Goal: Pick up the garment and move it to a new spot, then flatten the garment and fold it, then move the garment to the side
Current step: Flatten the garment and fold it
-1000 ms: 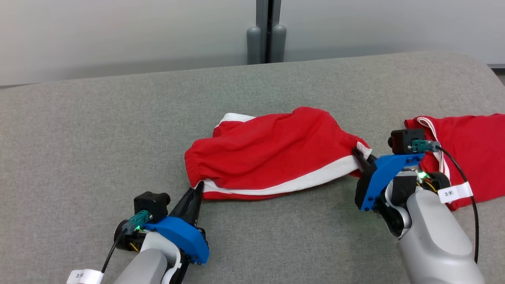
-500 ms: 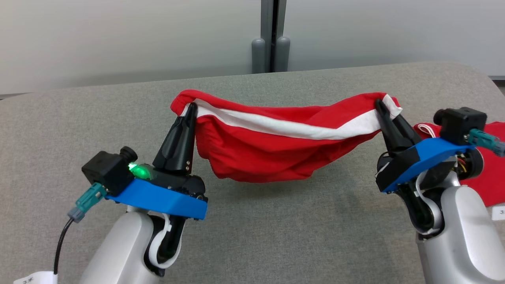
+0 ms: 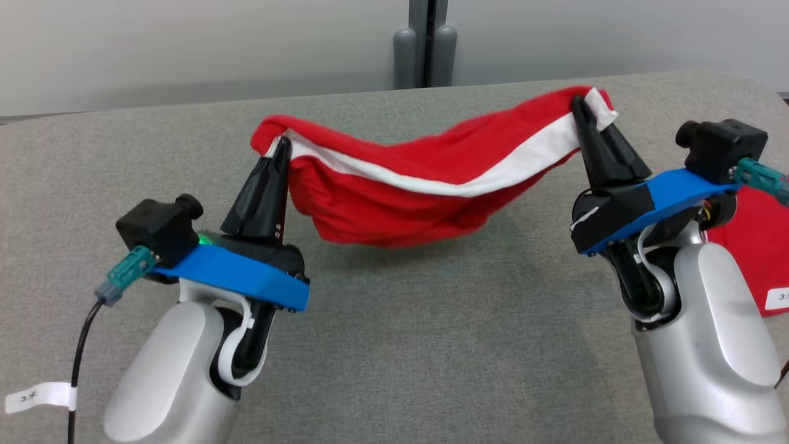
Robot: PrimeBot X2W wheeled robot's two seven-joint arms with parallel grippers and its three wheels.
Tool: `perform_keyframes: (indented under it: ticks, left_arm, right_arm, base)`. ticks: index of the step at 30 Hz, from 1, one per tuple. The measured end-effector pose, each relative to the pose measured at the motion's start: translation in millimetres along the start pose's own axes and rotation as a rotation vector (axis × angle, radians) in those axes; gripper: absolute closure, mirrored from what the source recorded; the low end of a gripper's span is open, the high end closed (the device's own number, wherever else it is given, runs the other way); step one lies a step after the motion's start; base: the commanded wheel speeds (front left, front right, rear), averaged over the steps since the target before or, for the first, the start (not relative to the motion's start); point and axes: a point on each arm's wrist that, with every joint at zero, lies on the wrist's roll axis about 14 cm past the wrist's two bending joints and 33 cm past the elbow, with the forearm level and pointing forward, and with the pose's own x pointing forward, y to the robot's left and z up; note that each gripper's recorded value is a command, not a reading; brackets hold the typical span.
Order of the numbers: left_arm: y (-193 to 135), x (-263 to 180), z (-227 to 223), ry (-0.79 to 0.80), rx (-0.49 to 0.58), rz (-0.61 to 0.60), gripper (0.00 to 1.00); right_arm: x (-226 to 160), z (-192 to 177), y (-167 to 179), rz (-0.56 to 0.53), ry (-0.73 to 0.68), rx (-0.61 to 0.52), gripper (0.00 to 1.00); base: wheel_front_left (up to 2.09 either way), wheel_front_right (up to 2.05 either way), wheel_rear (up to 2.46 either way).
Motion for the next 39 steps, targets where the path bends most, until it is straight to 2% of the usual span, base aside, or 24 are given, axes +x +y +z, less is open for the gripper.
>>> perform_keyframes:
  ticks: [2,4,7,12,17,18,19,20,21,22,26,35,39]
  left_arm:
    - [0,5,9,-0.039,0.024,0.000,1.00]
    - [5,2,1,-0.015,0.037,0.014,1.00]
    - [14,-12,-28,0.076,0.025,0.048,1.00]
    - [28,-55,-95,0.302,-0.030,0.127,1.00]
    - [32,-85,-130,0.447,-0.049,0.161,1.00]
    - [32,-89,-133,0.465,-0.055,0.163,1.00]
    - [33,-92,-137,0.482,-0.063,0.168,1.00]
    - [32,-95,-139,0.499,-0.068,0.168,1.00]
    - [32,-100,-142,0.520,-0.065,0.169,0.66]
    - [33,-103,-142,0.531,-0.060,0.171,0.00]
    - [33,-102,-129,0.484,-0.044,0.170,0.00]
    - [42,-105,-71,0.185,-0.014,0.234,0.00]
    - [47,-111,-58,0.136,0.017,0.254,0.00]
  right_arm:
    - [6,5,1,0.004,-0.044,-0.003,1.00]
    - [7,-10,-4,-0.012,-0.015,-0.001,1.00]
    - [0,-47,-17,-0.055,0.087,0.016,1.00]
    - [-33,-122,-44,-0.152,0.314,0.036,1.00]
    - [-62,-166,-56,-0.199,0.467,0.020,1.00]
    - [-67,-171,-58,-0.208,0.487,0.024,0.85]
    - [-72,-176,-59,-0.215,0.511,0.025,0.53]
    - [-76,-179,-60,-0.221,0.526,0.028,0.00]
    - [-79,-180,-61,-0.226,0.531,0.029,0.00]
    - [-81,-179,-62,-0.229,0.530,0.031,0.00]
    - [-85,-163,-63,-0.233,0.461,0.015,0.00]
    - [-98,-94,-50,-0.191,0.183,-0.089,0.00]
    - [-107,-74,-42,-0.169,0.105,-0.126,0.00]
  base:
    - [0.00,0.00,0.00]
    - [0.00,0.00,0.00]
    - [0.00,0.00,0.00]
    - [0.00,0.00,0.00]
    - [0.00,0.00,0.00]
    - [0.00,0.00,0.00]
    - [0.00,0.00,0.00]
    - [0.00,0.00,0.00]
    - [0.00,0.00,0.00]
    - [0.00,0.00,0.00]
    - [0.00,0.00,0.00]
    - [0.00,0.00,0.00]
    - [0.00,0.00,0.00]
